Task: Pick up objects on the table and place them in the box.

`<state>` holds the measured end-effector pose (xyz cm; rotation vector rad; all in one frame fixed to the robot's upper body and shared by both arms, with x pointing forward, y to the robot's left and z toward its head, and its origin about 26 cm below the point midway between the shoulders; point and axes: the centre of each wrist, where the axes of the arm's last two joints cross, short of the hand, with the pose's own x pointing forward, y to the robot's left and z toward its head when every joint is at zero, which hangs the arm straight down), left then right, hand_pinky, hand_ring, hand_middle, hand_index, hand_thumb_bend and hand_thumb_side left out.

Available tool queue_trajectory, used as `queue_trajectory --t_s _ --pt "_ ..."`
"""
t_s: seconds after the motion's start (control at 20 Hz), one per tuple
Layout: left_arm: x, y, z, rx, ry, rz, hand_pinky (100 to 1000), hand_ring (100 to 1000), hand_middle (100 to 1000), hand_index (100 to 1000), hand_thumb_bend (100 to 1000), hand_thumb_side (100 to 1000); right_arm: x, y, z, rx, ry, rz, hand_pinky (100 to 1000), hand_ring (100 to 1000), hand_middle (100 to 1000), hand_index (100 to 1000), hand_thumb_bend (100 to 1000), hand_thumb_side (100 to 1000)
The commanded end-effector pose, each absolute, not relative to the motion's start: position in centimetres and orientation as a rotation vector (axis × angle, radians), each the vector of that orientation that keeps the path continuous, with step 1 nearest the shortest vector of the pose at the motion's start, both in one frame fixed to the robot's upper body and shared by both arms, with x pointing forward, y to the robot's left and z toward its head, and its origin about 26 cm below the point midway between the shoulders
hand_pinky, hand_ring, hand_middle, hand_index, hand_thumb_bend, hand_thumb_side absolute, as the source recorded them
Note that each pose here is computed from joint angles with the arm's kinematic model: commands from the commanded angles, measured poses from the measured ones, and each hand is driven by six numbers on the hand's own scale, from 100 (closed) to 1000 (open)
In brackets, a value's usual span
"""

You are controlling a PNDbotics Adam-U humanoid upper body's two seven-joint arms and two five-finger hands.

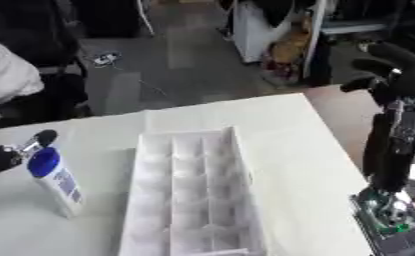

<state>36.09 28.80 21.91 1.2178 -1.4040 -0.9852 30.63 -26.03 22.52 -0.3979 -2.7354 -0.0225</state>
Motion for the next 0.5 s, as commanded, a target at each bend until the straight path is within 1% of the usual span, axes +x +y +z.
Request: queue_trajectory --t_s 0.05,0.3,0.5 --pt "36.0 28.8 22.9 1.243 -1.409 -0.992 760 764 887 892 652 1000 30.4 -26.2 23.2 -0.407 -2.757 0.001 487 661 694 764 100 866" --pt "35.5 28.4 23.1 1.240 -1.407 -1.008 748 765 880 885 638 1000 30.3 -26.2 23.2 -0.407 -2.756 0.003 487 661 694 763 100 866" --pt "34.7 28.0 24.5 1.270 -1.453 -0.988 743 763 876 882 626 1000 30.3 -26.3 23.2 -0.408 -2.754 0.004 486 661 694 763 100 866"
